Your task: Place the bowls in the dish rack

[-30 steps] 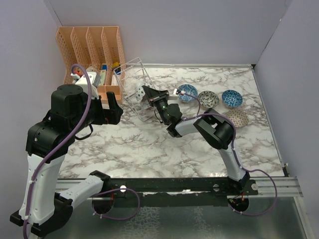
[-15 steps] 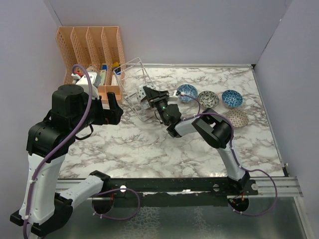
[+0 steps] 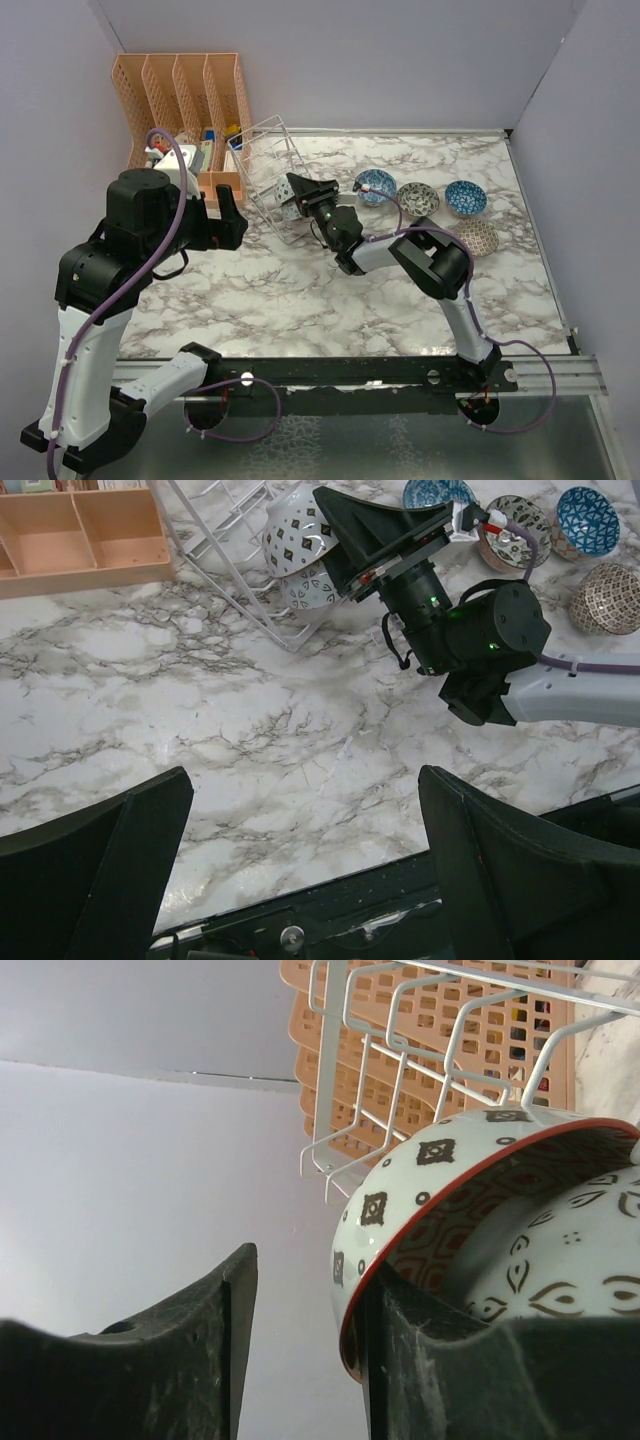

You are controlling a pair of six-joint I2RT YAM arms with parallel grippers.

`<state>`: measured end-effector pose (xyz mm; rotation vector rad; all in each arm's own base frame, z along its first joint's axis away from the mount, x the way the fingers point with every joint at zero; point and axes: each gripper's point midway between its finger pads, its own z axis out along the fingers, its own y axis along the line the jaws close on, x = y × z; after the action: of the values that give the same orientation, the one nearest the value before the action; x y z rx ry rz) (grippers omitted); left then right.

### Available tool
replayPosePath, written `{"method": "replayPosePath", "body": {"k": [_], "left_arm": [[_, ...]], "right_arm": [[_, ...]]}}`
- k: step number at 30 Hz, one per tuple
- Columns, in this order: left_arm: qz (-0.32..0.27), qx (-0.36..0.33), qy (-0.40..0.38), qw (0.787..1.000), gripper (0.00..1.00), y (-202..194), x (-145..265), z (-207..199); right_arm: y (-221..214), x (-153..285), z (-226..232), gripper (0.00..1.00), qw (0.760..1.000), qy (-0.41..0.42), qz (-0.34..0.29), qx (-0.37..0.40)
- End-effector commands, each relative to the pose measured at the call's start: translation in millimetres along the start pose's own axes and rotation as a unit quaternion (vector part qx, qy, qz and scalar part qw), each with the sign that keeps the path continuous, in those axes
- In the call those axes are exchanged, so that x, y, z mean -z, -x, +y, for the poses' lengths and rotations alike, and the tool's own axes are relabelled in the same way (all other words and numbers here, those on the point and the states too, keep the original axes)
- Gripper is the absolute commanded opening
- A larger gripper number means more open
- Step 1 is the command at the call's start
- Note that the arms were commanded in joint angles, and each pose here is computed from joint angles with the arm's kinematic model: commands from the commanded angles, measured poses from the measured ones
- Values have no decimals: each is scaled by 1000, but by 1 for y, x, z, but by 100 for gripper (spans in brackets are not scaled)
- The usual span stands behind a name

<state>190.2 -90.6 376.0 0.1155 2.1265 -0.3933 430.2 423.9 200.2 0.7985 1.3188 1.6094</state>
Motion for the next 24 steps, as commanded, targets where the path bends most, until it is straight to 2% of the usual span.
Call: {"method": "replayPosePath", "body": {"k": [1,4,8,24], "left_arm": [[-4,-1,-7,1000,99,3,-1,-3],[-5,-1,-7,1000,99,4,-2,-4],[-4,0,-6,1000,99,5,-3,-4],[-4,4,-5,1000,99,8,-5,-5]], "right_arm": [[6,-2,18,43,1000,-9,-10,-14],[7,0,15,44,1000,-24,-10,-16],[8,0,12,51,999,-46,-11,-16],[11,3,2,57,992,-126,-4,-25]]}}
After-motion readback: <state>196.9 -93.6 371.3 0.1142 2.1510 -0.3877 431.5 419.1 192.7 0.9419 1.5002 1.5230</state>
